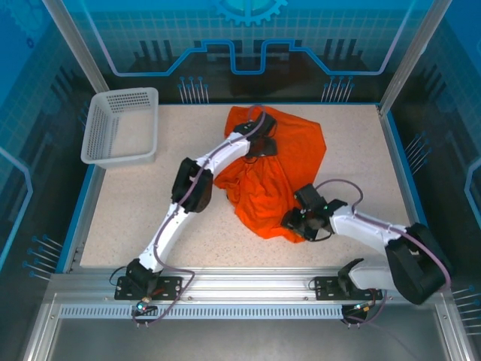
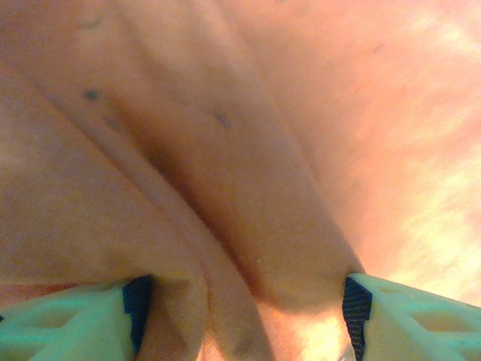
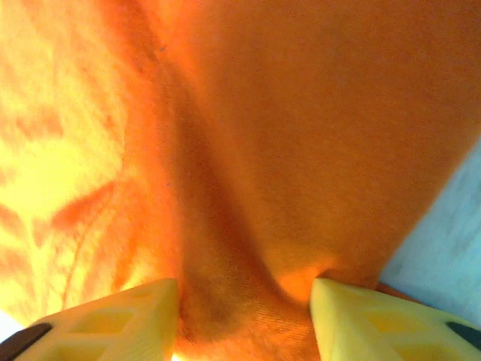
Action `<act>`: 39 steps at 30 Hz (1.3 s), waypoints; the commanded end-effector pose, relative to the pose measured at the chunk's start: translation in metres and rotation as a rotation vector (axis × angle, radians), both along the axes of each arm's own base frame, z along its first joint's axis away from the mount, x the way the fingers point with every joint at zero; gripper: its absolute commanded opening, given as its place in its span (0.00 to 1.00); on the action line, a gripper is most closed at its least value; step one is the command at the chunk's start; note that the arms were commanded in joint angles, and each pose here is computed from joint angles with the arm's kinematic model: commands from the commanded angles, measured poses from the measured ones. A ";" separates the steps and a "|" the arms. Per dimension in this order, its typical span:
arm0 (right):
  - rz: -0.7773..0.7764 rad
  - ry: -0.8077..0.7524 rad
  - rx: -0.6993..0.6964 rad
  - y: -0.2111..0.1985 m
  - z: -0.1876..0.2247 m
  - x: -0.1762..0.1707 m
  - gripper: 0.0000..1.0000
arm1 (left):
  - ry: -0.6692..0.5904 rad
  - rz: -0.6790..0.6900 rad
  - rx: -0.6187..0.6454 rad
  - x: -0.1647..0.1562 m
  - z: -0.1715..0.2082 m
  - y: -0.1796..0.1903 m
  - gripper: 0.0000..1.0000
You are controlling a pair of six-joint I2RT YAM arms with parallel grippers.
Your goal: Fold and stack the t-shirts
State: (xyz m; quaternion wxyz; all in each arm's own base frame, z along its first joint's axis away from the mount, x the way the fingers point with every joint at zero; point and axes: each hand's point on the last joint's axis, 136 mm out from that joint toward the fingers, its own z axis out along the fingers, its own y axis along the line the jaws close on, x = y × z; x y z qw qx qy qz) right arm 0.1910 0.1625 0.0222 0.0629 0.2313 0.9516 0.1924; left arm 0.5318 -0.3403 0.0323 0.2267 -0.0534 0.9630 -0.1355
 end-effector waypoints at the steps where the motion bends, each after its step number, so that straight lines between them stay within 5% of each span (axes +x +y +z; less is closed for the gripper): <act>1: -0.188 0.080 0.020 0.006 -0.007 -0.027 0.56 | 0.079 -0.130 0.021 -0.029 -0.015 -0.025 0.74; 5: -0.157 0.071 0.066 0.034 0.004 -0.028 0.65 | 0.031 -0.153 0.028 -0.025 0.012 -0.023 0.79; 11: -0.015 -0.010 -0.023 0.043 0.035 -0.019 0.72 | -0.037 -0.066 0.025 -0.022 0.097 0.036 0.87; 17: 0.026 -0.160 -0.120 0.023 0.072 -0.004 0.73 | -0.085 0.165 -0.202 -0.042 0.153 0.126 0.88; 25: 0.034 -0.254 -0.188 -0.026 0.108 0.065 0.69 | 0.044 0.455 -0.414 -0.099 0.091 0.199 0.73; 30: -0.056 -0.254 -0.233 -0.085 0.112 0.125 0.64 | 0.164 0.422 -0.493 -0.111 0.047 0.191 0.70; 39: -0.217 -0.101 -0.223 -0.171 0.060 0.214 0.39 | 0.268 0.340 -0.493 -0.099 0.003 0.167 0.65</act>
